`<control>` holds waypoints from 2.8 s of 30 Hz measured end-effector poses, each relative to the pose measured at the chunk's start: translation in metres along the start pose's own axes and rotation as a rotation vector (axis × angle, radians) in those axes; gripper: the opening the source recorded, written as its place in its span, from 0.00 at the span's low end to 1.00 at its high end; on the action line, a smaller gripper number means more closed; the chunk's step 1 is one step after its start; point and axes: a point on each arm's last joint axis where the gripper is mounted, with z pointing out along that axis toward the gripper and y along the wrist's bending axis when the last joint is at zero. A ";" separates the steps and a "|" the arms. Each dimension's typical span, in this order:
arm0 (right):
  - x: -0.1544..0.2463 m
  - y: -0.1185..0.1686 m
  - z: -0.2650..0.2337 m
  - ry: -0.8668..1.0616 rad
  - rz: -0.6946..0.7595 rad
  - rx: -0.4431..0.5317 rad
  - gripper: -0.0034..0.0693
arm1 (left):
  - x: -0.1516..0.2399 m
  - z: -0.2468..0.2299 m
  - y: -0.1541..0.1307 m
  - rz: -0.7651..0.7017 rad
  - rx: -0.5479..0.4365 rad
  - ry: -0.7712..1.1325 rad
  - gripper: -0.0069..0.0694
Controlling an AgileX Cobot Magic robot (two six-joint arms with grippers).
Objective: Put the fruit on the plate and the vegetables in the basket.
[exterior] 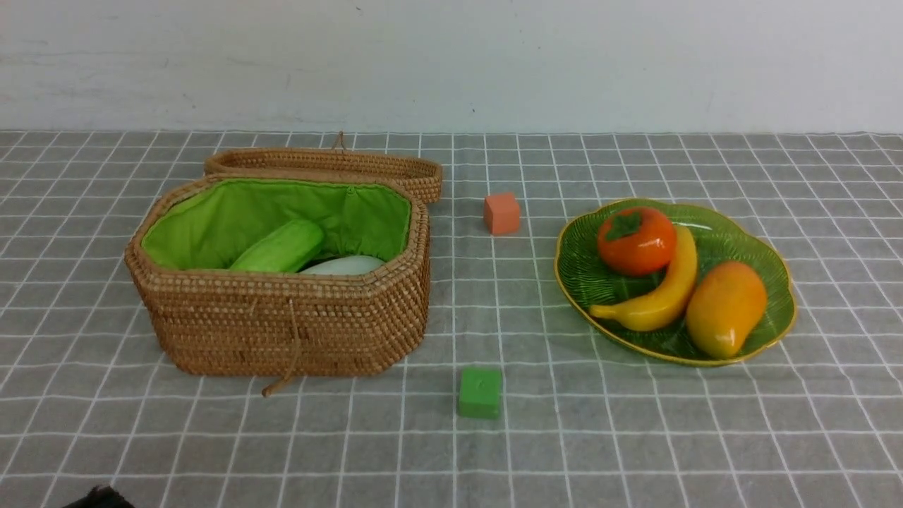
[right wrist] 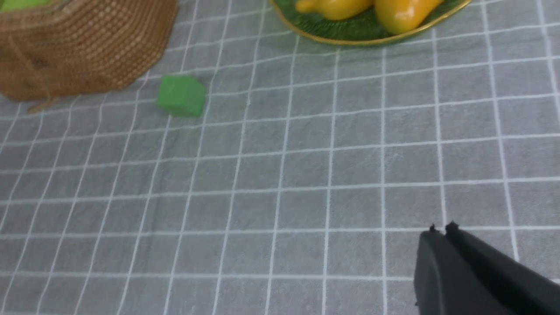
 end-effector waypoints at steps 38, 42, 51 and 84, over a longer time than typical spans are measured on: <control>0.085 -0.064 0.075 -0.367 -0.100 0.281 0.02 | 0.020 0.002 0.005 -0.008 -0.010 0.075 0.13; 0.085 -0.064 0.075 -0.367 -0.098 0.282 0.02 | 0.020 0.002 0.005 -0.008 -0.010 0.075 0.13; 0.085 -0.064 0.075 -0.365 -0.098 0.283 0.03 | 0.020 0.002 0.005 -0.008 -0.010 0.075 0.14; 0.085 -0.064 0.075 -0.366 -0.096 0.282 0.06 | 0.066 -0.015 0.048 -0.095 -0.632 0.198 0.07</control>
